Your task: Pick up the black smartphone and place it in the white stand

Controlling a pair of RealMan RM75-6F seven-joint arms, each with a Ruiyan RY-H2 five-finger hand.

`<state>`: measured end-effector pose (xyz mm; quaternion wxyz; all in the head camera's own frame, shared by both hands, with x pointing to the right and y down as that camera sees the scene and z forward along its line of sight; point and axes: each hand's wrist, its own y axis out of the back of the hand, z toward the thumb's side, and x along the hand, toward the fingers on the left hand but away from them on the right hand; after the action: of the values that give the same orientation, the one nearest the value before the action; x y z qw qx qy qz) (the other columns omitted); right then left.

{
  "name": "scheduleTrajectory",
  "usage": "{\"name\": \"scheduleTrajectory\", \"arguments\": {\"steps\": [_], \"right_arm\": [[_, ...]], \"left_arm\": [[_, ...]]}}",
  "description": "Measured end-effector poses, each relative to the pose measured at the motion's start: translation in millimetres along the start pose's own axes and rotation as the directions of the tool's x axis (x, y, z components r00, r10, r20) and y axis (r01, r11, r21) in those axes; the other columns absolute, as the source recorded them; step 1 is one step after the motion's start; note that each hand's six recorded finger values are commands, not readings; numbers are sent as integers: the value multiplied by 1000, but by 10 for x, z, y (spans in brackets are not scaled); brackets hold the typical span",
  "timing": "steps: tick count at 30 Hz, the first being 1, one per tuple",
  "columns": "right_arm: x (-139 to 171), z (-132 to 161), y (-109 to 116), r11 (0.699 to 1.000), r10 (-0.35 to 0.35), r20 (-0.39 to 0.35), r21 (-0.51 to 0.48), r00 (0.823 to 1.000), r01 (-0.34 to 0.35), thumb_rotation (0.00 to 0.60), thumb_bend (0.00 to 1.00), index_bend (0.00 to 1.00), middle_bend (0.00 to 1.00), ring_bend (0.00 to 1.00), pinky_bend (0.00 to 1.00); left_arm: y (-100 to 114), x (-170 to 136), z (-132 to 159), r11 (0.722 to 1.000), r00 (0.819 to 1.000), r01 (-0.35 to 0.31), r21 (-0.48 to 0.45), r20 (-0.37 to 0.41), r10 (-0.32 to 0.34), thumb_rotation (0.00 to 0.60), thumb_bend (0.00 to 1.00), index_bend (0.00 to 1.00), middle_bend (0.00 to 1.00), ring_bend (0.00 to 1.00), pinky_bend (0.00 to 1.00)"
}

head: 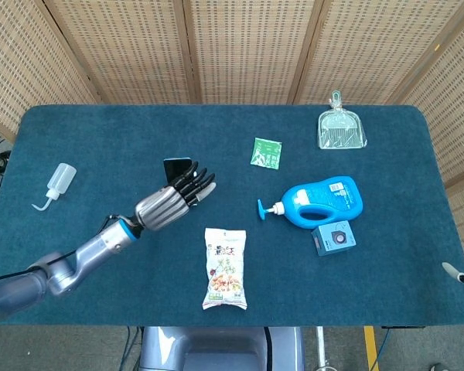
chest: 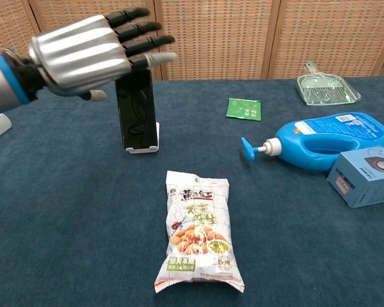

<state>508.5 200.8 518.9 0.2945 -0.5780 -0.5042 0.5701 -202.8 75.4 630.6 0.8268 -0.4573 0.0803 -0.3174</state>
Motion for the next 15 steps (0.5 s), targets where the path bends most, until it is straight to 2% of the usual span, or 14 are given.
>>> {"name": "scheduleTrajectory", "arguments": {"steps": [2,5,8,11,14,15], "right_arm": [[11,5,-8,1000,-1,2,4,1000,1,600,52,0,0,0,0],[28,9,-6,1000,-5,3,8,1000,5,600,53,0,0,0,0],[43,20,-1,1000,-10,2,11,1000,10,600,52,0,0,0,0],[60,40,9,1000,-15,-3,9,1000,15,600,53,0,0,0,0],[82,65,25,1000,-23,-10,12,1000,24,600,53,0,0,0,0],[90,70,26,1000,-25,-11,15,1000,25,600,53,0,0,0,0]], "left_arm": [[94,-170,-128,993,998,1,-117,-61,-8,600,0,0,0,0,0],[200,-465,-335,962,985,5,-272,-166,-53,600,0,0,0,0,0],[153,-823,-576,916,952,17,-401,-274,-138,600,0,0,0,0,0],[42,-1213,-755,852,898,13,-523,-369,-241,600,0,0,0,0,0],[-97,-1594,-827,770,831,4,-638,-426,-357,600,0,0,0,0,0],[-147,-1745,-839,735,803,-3,-678,-440,-402,600,0,0,0,0,0]]}}
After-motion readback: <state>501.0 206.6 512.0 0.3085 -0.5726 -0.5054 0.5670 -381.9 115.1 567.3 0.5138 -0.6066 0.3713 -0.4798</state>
